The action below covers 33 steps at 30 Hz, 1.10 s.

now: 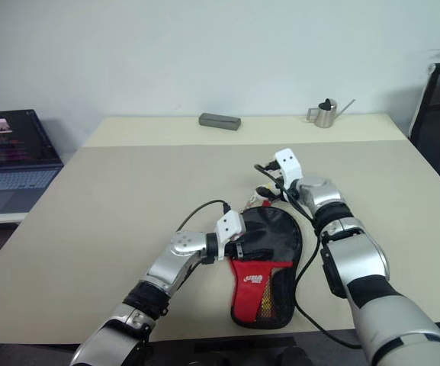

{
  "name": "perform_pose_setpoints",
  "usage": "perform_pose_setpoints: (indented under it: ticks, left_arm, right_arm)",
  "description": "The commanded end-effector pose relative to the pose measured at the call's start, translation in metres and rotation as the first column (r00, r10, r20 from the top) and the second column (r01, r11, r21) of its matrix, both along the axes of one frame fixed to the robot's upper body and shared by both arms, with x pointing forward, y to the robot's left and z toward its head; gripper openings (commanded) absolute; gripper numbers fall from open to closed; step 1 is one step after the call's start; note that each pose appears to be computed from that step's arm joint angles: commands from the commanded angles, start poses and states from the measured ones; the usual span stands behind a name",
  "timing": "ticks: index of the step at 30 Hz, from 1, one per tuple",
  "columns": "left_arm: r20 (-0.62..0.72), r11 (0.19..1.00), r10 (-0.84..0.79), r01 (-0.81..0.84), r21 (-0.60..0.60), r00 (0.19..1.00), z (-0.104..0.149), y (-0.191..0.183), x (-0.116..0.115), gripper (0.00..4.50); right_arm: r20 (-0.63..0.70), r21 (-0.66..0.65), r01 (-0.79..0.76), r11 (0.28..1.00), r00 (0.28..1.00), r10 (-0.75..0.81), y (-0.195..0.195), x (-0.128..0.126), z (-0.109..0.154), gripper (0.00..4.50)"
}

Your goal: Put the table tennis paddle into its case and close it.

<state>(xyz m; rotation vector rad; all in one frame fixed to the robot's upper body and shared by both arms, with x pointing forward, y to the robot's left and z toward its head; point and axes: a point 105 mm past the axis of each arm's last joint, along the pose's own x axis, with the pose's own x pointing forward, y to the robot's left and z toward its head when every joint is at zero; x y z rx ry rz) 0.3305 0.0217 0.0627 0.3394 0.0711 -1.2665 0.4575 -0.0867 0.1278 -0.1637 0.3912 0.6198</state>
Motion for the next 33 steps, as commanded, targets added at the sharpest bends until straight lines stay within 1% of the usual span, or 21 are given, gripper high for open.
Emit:
perform_pose_setpoints:
  ticks: [1,7,11,14,19,20,23,26,27,29,33]
  left_arm:
    - [-0.147,0.994,-0.008,0.025,0.109,0.989,-0.047,0.005,-0.02,3.68]
    - [-0.144,0.994,-0.002,0.019,0.111,0.99,-0.048,0.005,-0.021,3.68]
    - [-0.147,0.994,0.002,0.015,0.112,0.989,-0.048,0.007,-0.022,3.68]
    - [-0.15,0.993,0.003,0.014,0.114,0.989,-0.049,0.007,-0.024,3.71]
    - [-0.154,0.993,0.007,0.011,0.117,0.988,-0.05,0.008,-0.025,3.71]
    - [-0.155,0.993,0.008,0.01,0.118,0.988,-0.05,0.008,-0.025,3.71]
    - [-0.158,0.992,0.015,0.005,0.127,0.987,-0.052,0.009,-0.024,3.71]
    - [-0.164,0.991,0.021,0.001,0.133,0.986,-0.054,0.011,-0.024,3.71]
    - [-0.165,0.991,0.022,0.0,0.134,0.986,-0.054,0.011,-0.024,3.71]
    - [-0.168,0.99,0.024,0.0,0.141,0.985,-0.056,0.012,-0.025,3.71]
    - [-0.176,0.988,0.034,-0.006,0.155,0.984,-0.06,0.014,-0.024,3.71]
  right_arm:
    - [0.093,-0.02,0.027,0.999,0.995,-0.025,0.006,0.008,0.017,4.5]
    - [0.093,-0.082,0.051,0.995,0.995,-0.043,0.006,0.007,0.003,4.5]
    - [0.079,-0.098,0.063,0.993,0.995,-0.055,0.005,0.007,-0.003,4.5]
    - [0.076,-0.106,0.071,0.992,0.995,-0.063,0.006,0.006,-0.006,3.92]
    - [0.078,-0.111,0.067,0.991,0.995,-0.059,0.01,0.005,-0.008,2.33]
    - [0.077,-0.111,0.066,0.992,0.995,-0.058,0.011,0.005,-0.008,1.91]
    - [0.076,-0.113,0.065,0.992,0.996,-0.056,0.013,0.005,-0.01,1.07]
    - [0.076,-0.115,0.07,0.991,0.995,-0.062,0.013,0.005,-0.011,0.4]
    - [0.076,-0.115,0.072,0.991,0.995,-0.063,0.012,0.005,-0.012,0.21]
    - [0.074,-0.116,0.07,0.991,0.995,-0.061,0.013,0.004,-0.013,0.02]
    - [0.079,-0.113,0.045,0.993,0.996,-0.036,0.015,0.003,-0.011,0.01]
